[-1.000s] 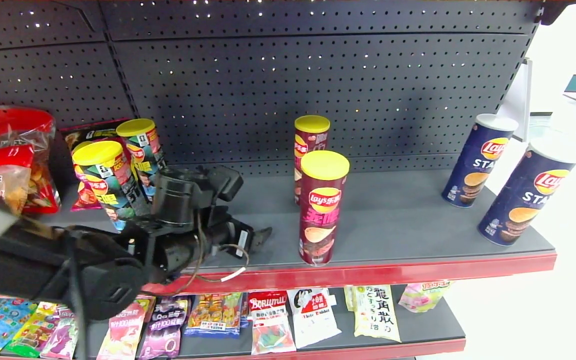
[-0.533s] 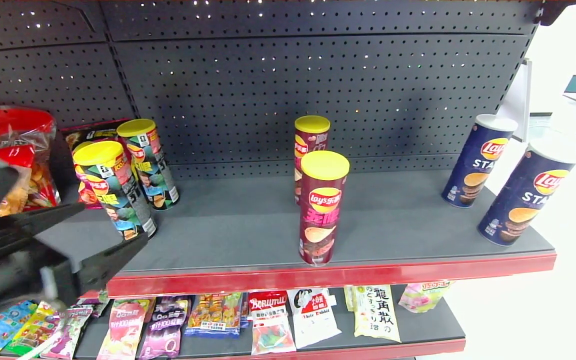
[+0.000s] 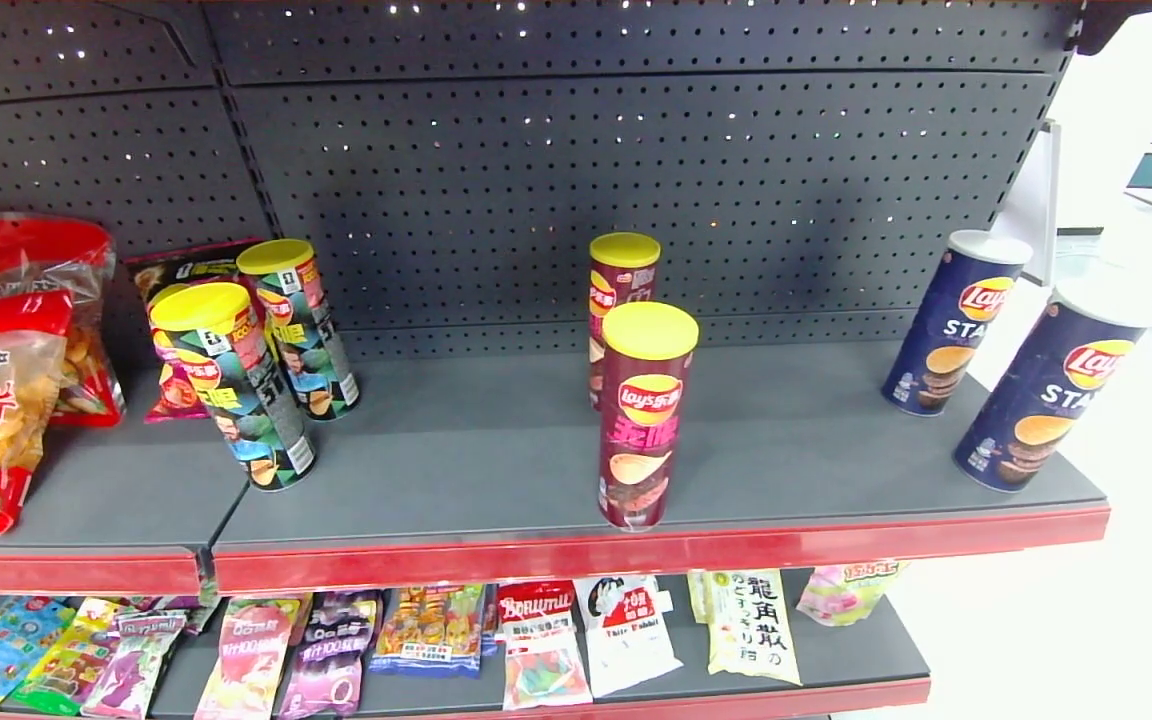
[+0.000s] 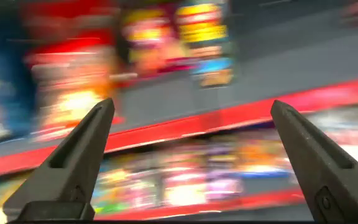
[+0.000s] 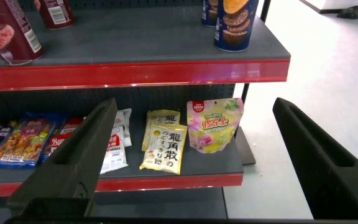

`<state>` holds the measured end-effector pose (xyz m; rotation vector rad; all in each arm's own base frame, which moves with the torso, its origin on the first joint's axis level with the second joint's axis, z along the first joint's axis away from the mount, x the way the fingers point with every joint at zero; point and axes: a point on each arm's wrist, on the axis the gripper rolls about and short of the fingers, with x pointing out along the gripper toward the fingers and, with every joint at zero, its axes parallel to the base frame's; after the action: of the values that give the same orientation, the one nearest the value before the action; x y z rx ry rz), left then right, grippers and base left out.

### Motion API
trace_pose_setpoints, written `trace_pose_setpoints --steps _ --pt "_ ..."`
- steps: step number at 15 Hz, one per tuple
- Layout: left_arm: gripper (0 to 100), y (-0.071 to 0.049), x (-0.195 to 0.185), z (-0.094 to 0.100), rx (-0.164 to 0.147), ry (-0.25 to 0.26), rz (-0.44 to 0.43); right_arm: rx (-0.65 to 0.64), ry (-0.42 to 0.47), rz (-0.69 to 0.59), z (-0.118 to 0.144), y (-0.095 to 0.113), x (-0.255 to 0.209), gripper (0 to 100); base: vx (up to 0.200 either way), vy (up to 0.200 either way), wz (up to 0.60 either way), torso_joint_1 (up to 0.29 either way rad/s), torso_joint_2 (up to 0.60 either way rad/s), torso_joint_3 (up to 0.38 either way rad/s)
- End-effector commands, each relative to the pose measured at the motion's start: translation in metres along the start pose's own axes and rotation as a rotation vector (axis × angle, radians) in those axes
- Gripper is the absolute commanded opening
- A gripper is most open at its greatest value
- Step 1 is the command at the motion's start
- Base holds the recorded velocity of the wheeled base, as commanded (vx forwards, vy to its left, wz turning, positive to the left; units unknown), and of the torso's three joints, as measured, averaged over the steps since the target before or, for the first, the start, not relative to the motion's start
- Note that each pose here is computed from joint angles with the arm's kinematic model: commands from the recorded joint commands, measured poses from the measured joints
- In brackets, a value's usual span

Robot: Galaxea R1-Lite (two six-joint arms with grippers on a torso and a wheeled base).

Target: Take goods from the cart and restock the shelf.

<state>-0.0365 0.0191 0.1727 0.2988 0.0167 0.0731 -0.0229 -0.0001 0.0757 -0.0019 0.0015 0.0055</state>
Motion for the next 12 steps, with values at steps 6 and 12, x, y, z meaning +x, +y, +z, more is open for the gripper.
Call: trace_pose_setpoints --steps 6,12 --pt "100 0.009 -0.022 0.004 0.043 -0.092 0.12 -0.009 0.002 0.002 -0.001 0.0 0.0 100 0.0 0.0 0.0 0.0 0.0 0.0" --pt "100 0.006 -0.02 -0.002 -0.152 -0.087 0.098 -0.003 0.0 0.004 0.0 0.0 0.0 100 0.0 0.0 0.0 0.0 0.0 0.0"
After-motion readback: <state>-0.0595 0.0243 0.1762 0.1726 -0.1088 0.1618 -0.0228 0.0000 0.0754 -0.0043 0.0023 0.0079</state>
